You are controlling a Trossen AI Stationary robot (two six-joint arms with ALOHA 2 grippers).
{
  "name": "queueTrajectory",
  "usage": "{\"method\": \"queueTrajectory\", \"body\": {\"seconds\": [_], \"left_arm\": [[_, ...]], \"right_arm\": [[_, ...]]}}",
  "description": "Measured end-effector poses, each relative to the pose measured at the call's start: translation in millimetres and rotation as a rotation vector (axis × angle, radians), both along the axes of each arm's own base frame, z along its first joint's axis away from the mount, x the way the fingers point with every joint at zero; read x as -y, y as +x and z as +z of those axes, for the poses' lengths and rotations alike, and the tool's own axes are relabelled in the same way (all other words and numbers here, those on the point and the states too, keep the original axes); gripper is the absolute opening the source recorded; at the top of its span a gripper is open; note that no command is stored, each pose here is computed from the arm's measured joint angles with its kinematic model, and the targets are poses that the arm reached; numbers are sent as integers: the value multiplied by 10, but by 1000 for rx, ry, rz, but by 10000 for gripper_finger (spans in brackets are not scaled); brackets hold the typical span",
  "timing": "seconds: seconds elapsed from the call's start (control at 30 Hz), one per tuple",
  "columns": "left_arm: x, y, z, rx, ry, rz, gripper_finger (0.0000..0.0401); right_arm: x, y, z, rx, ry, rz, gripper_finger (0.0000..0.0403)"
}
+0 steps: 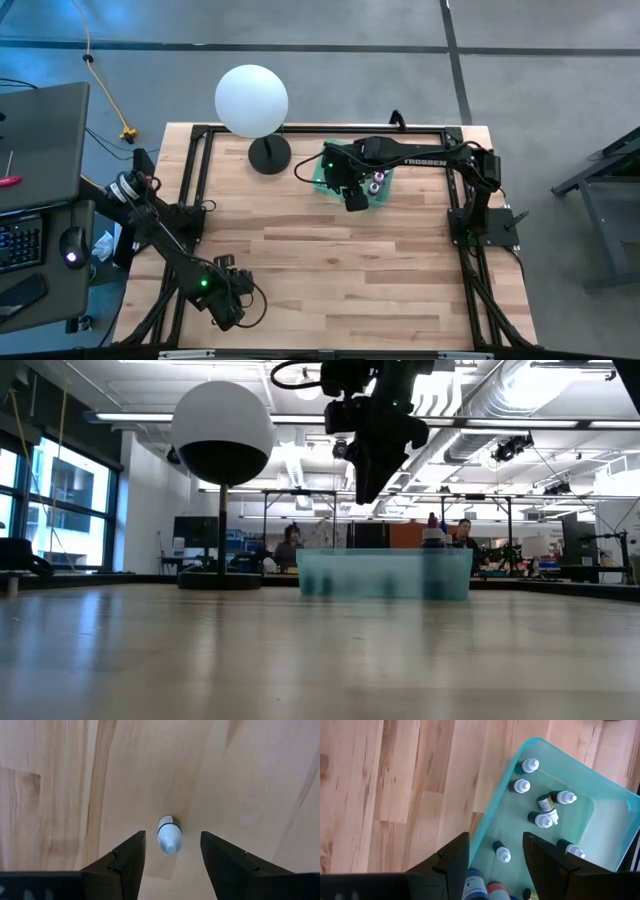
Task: Pick & Place food coloring
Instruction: Put the small black food coloring bottle into the green bin
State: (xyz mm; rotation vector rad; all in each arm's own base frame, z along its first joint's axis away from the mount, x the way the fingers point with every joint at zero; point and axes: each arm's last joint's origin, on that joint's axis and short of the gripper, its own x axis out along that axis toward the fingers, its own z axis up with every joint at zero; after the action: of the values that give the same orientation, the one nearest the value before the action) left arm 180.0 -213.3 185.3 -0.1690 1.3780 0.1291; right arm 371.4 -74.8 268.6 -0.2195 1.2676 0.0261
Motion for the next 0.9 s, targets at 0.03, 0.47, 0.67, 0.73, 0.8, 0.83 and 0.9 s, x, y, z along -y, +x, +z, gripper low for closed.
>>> {"method": "queueTrajectory", "body": {"seconds": [0.03, 0.47, 0.67, 0.73, 0.8, 0.83, 0.9], "left_arm": [[3, 2, -12, -3, 3, 0, 186], [47, 38, -25, 23, -38, 26, 186], [25, 27, -27, 22, -8, 34, 186], [2, 11, -32, 5, 18, 29, 186], [-22, -8, -35, -15, 43, 28, 186], [-27, -14, -37, -20, 49, 28, 186], [-29, -20, -76, -22, 33, 26, 186]], "right_arm": [[0, 0, -1, 0, 0, 0, 177], [0, 3, 0, 3, 0, 0, 177], [1, 5, 1, 5, -1, 0, 177], [1, 5, 1, 5, 0, 0, 177], [2, 6, 2, 7, -1, 0, 177], [2, 8, 2, 10, -1, 0, 177], [2, 13, 4, 14, -2, 0, 177]]}}
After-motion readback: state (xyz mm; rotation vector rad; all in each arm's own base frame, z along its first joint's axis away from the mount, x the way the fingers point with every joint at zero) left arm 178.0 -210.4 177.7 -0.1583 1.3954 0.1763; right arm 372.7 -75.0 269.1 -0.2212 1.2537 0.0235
